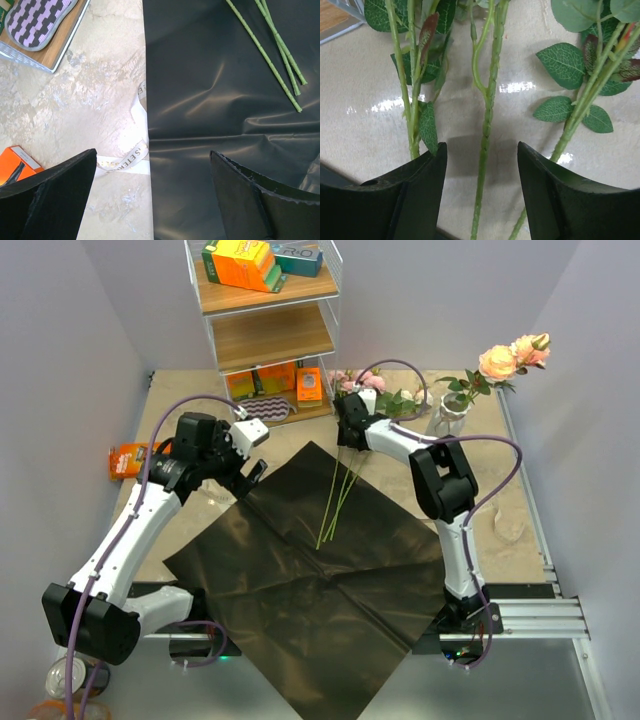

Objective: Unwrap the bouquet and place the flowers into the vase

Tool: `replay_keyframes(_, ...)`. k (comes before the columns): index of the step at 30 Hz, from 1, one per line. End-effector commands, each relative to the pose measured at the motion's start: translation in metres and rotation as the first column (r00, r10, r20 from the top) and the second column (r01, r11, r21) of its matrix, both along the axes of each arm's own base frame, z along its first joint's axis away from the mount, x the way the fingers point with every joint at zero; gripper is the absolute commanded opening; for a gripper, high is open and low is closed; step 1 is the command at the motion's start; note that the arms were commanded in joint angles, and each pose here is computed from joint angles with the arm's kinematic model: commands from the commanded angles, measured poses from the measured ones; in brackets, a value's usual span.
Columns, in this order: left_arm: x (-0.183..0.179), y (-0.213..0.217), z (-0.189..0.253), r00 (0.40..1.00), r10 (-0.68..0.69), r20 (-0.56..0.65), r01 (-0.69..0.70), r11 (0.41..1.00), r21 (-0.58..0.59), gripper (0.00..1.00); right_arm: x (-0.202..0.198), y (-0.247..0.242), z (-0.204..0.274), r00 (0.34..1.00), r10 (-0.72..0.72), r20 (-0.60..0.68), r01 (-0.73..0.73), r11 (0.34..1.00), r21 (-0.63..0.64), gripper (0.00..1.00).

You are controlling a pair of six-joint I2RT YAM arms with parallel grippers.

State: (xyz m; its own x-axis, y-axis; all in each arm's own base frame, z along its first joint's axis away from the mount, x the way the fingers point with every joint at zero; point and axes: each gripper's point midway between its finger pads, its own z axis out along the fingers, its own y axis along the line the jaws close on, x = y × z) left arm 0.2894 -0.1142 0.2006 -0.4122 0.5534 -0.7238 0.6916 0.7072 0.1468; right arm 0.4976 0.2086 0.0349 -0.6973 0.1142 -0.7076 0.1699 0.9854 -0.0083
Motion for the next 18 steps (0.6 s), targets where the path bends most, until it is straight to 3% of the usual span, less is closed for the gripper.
replay_keyframes(1,0.006,0.000,0.009,0.999,-0.011,0.048,0.011,1.000,-0.001,0.99,0.022,0.010,0.027,0.997,-0.042,0.071,0.037,0.997,0.071,0.60)
replay_keyframes(10,0.004,0.002,0.008,0.999,-0.021,0.047,0.020,1.000,0.014,0.99,0.031,0.005,0.013,0.995,-0.076,0.063,0.069,0.992,0.109,0.51)
replay_keyframes(18,0.004,0.002,0.011,0.999,-0.024,0.049,0.023,1.000,0.017,0.99,0.032,0.002,-0.006,0.996,-0.080,0.031,0.076,0.991,0.114,0.51)
